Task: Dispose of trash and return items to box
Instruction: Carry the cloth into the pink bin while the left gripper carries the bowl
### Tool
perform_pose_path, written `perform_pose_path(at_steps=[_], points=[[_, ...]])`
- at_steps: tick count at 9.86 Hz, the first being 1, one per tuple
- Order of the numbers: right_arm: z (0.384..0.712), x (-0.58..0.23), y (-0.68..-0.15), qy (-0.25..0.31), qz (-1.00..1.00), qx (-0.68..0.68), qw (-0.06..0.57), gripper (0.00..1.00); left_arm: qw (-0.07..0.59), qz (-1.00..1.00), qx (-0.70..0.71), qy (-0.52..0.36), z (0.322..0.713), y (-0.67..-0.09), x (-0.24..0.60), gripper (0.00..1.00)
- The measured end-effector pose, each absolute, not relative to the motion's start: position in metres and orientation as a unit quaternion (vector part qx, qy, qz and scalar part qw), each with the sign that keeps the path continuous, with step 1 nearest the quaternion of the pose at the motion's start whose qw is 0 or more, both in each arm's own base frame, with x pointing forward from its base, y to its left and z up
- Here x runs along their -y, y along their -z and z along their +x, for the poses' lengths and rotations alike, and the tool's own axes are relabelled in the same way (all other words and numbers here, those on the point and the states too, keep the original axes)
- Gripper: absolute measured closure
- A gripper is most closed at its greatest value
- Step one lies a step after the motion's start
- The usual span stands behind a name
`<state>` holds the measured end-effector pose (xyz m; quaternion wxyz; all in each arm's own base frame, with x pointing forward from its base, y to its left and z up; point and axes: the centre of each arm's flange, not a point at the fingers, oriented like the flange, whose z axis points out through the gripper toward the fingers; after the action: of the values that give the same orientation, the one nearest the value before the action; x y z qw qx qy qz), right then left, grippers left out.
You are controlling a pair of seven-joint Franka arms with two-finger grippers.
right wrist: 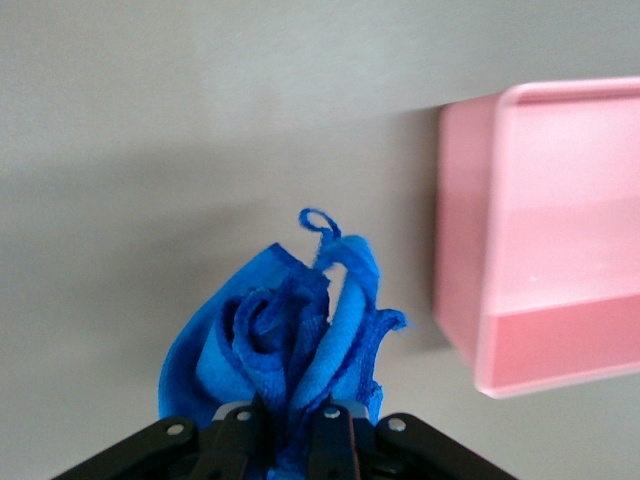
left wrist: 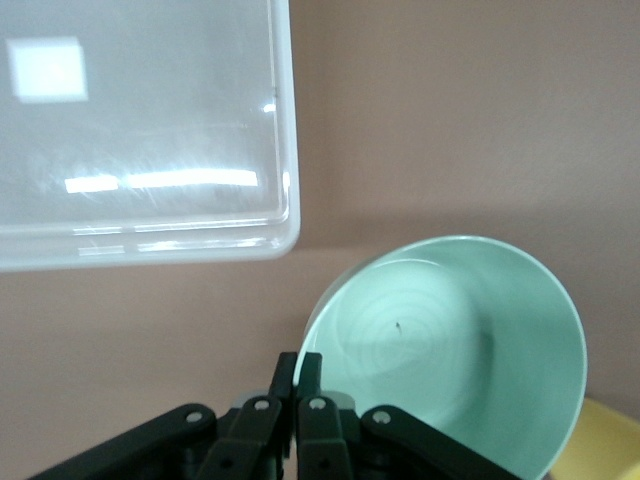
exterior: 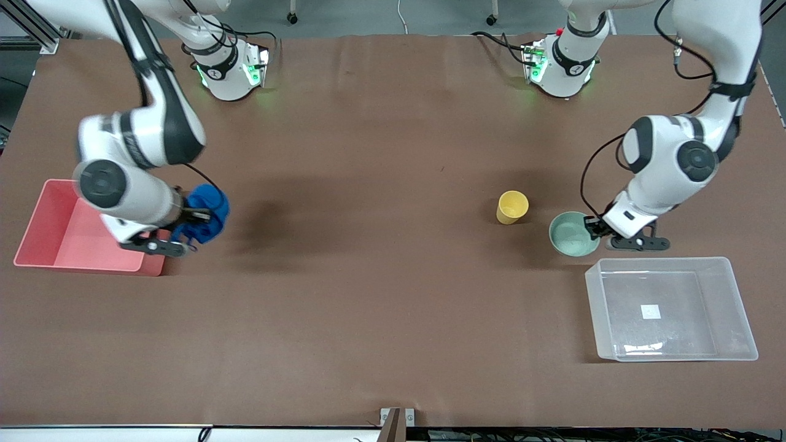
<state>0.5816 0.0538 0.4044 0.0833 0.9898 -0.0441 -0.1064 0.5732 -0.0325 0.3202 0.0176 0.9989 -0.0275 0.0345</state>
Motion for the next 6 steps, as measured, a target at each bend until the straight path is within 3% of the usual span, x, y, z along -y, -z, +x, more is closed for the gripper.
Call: perform_pose_path(at_steps=[3,6], points=[[0.579,0.113,-0.434,0.101,0.992,-0.043,0.068,0.86,0.020,0.998,0.035,-0.052,0.631,-0.413,0.023,0.96],[0.557,0.232,-0.379,0.051,0.990,-0.101,0.083,0.86,0.028,0.996,0.068,-0.044,0.699,-0.399,-0.032,0.96]])
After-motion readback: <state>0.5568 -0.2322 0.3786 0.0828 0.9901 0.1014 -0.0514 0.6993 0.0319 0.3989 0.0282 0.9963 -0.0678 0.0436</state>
